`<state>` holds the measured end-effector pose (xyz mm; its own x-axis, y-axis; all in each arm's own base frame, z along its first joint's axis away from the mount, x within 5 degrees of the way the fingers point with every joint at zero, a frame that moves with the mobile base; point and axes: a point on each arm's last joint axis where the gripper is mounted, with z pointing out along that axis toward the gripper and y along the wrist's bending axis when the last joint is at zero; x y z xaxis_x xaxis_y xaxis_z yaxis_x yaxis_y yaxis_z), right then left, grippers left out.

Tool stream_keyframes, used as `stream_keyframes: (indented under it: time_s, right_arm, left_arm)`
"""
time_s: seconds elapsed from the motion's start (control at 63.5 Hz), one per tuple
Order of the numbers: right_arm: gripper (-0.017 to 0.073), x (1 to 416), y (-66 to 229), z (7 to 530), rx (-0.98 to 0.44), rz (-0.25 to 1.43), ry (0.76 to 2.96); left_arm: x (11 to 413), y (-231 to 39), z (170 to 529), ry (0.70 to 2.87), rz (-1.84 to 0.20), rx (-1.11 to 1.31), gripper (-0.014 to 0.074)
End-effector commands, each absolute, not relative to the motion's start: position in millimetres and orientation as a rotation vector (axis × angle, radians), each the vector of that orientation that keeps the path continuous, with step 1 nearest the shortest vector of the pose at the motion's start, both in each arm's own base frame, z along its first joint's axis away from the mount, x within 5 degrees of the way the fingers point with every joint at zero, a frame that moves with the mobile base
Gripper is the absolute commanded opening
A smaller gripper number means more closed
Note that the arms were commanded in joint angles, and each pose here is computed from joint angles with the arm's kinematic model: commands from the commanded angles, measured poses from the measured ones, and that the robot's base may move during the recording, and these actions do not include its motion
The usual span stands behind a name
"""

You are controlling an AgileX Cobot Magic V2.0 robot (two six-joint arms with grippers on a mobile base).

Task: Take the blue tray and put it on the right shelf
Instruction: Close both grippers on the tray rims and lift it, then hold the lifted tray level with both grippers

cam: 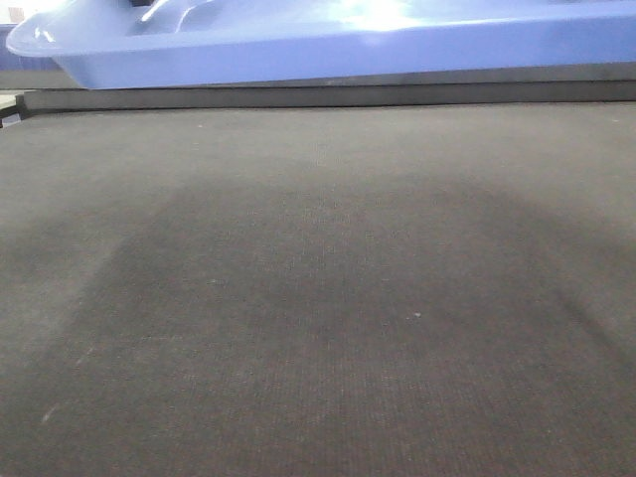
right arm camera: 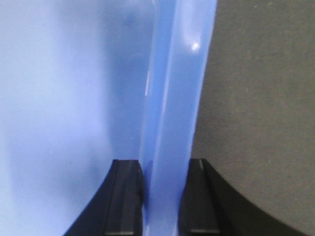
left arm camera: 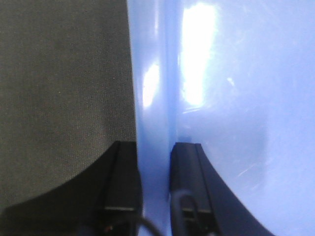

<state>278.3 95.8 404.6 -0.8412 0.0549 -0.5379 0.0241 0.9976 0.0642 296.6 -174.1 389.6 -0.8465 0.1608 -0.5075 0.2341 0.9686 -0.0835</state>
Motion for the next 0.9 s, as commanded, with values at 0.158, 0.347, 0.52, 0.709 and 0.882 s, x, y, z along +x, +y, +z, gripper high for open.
stream_keyframes:
  time_s: [0.158, 0.347, 0.52, 0.709, 0.882]
  right_arm:
    - [0.0031, 271.2, 89.3, 432.2, 0.014, 0.074, 2.428]
    - [0.0031, 270.4, 88.9, 431.5, 0.014, 0.067, 2.44]
    - [0.0031, 265.8, 86.7, 429.4, 0.022, 0.042, 2.49]
    - [0.0031, 258.7, 88.3, 424.6, -0.036, 0.05, 2.583]
    - [0.0031, 249.8, 94.7, 428.8, -0.101, 0.174, 2.594]
  left_arm:
    - [282.0, -166.0, 414.3, 2.564, -0.162, 0.292, -0.0041]
    - [281.2, -165.8, 417.3, 2.558, -0.17, 0.29, -0.0041]
    - [277.7, -163.6, 414.8, 2.608, -0.144, 0.291, -0.0041]
    - [267.3, -161.7, 423.7, 2.588, -0.175, 0.304, -0.0041]
    - [249.7, -159.5, 424.6, 2.586, -0.179, 0.35, -0.0041]
